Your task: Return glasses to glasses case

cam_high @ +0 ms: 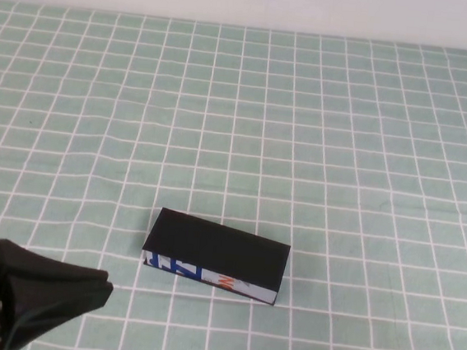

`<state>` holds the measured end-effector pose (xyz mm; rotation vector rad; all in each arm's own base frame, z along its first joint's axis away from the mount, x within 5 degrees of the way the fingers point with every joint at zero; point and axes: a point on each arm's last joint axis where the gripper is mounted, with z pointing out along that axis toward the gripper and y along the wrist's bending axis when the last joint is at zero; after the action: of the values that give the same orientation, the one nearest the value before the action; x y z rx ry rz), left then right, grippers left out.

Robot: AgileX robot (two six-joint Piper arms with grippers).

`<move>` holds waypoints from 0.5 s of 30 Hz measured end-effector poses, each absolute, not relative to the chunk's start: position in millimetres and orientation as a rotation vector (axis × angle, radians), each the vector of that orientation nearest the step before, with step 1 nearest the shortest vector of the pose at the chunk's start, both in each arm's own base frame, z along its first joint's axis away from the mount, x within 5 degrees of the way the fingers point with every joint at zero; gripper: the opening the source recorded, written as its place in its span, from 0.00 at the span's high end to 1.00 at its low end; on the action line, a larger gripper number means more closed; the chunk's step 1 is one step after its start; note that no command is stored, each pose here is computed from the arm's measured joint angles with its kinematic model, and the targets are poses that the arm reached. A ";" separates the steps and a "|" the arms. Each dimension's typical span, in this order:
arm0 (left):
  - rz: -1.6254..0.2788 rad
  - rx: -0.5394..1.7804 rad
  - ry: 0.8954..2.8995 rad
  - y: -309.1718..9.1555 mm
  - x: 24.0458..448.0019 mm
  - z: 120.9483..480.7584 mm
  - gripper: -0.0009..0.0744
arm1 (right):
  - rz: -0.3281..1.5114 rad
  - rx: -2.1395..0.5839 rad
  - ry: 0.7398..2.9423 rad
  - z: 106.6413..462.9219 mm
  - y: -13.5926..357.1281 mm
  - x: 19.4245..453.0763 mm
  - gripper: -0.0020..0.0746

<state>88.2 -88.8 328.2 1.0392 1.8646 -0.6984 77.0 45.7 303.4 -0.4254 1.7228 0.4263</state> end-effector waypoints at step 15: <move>-0.728 1.009 1.894 -88.9 87.6 327.9 0.99 | 0.496 -0.387 1.867 257.3 48.1 76.9 0.99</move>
<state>87.6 -88.9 327.9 1.0085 1.8945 -0.7279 76.9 48.1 257.3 -0.3867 1.8669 0.4958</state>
